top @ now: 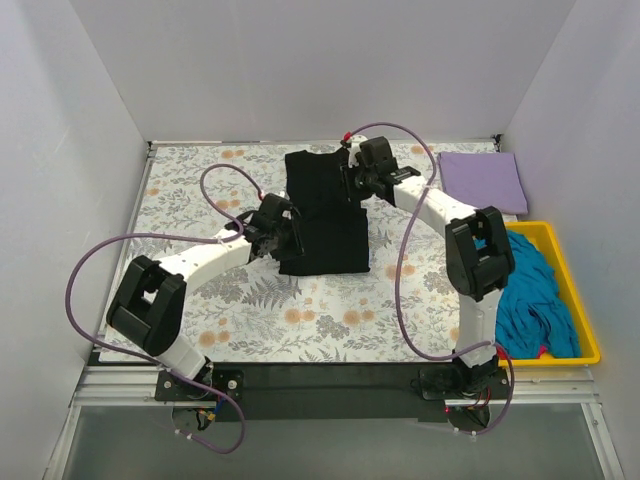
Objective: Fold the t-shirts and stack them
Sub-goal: Fold the tshirt
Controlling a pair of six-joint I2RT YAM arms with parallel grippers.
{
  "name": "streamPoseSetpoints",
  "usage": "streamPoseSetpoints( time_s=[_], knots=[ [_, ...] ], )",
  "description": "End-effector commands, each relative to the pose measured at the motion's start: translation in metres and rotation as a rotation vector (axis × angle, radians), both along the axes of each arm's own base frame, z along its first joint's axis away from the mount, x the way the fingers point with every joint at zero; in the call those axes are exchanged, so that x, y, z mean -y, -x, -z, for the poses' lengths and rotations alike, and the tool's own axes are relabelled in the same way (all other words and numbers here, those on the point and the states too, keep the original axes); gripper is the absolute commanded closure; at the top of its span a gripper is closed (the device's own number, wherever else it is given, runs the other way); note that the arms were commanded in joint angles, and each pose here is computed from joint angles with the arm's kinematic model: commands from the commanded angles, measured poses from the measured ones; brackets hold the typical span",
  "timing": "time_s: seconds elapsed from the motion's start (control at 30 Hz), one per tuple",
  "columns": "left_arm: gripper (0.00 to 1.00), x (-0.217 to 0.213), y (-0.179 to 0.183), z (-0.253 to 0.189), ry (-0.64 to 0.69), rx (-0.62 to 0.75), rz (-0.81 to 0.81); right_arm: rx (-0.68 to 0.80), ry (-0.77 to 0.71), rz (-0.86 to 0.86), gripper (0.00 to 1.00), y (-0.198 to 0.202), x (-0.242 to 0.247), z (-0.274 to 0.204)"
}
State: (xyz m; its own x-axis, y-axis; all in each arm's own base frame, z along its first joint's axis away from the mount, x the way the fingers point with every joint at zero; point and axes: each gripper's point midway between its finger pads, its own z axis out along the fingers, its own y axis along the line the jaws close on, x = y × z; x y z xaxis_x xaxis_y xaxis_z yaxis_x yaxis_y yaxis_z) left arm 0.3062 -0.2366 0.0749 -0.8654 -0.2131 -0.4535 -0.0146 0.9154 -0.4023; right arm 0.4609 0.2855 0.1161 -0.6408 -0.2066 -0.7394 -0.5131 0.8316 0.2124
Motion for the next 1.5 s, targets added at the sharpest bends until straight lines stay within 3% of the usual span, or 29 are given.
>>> streamPoseSetpoints(
  time_s=[0.0,0.17,0.3,0.5,0.67,0.87,0.97,1.07,1.17,1.33,1.47],
  knots=[
    [0.71,0.0,-0.053,-0.056,0.132,0.183,-0.063,0.021,-0.234,-0.1,0.59,0.02,-0.006,-0.045],
    [0.73,0.0,-0.108,-0.055,0.207,0.231,-0.079,-0.045,-0.376,-0.15,0.6,0.022,-0.001,-0.036],
    [0.79,-0.003,-0.151,-0.028,0.217,0.222,-0.107,-0.136,-0.462,-0.148,0.61,0.012,0.009,-0.007],
    [0.81,-0.022,-0.177,0.027,0.2,0.148,-0.147,-0.251,-0.477,-0.094,0.61,-0.004,0.023,0.052],
    [0.8,-0.054,-0.189,0.042,0.212,0.148,-0.209,-0.304,-0.493,-0.041,0.62,-0.009,0.043,0.084],
    [0.74,-0.057,-0.173,0.037,0.245,0.116,-0.193,-0.278,-0.52,-0.031,0.62,-0.011,0.062,0.066],
    [0.69,-0.055,-0.166,0.004,0.275,0.149,-0.19,-0.247,-0.55,-0.067,0.61,0.002,0.058,0.031],
    [0.67,-0.054,-0.148,-0.041,0.274,0.218,-0.181,-0.233,-0.568,-0.103,0.6,0.029,0.051,0.004],
    [0.66,-0.045,-0.117,-0.055,0.251,0.225,-0.147,-0.246,-0.587,-0.189,0.59,0.073,0.032,-0.015],
    [0.67,-0.023,-0.045,-0.017,0.249,0.091,-0.06,-0.353,-0.57,-0.256,0.59,0.133,0.018,0.016],
    [0.75,-0.031,-0.004,0.031,0.245,-0.079,-0.121,-0.462,-0.539,-0.229,0.59,0.162,0.028,0.07]
  ],
)
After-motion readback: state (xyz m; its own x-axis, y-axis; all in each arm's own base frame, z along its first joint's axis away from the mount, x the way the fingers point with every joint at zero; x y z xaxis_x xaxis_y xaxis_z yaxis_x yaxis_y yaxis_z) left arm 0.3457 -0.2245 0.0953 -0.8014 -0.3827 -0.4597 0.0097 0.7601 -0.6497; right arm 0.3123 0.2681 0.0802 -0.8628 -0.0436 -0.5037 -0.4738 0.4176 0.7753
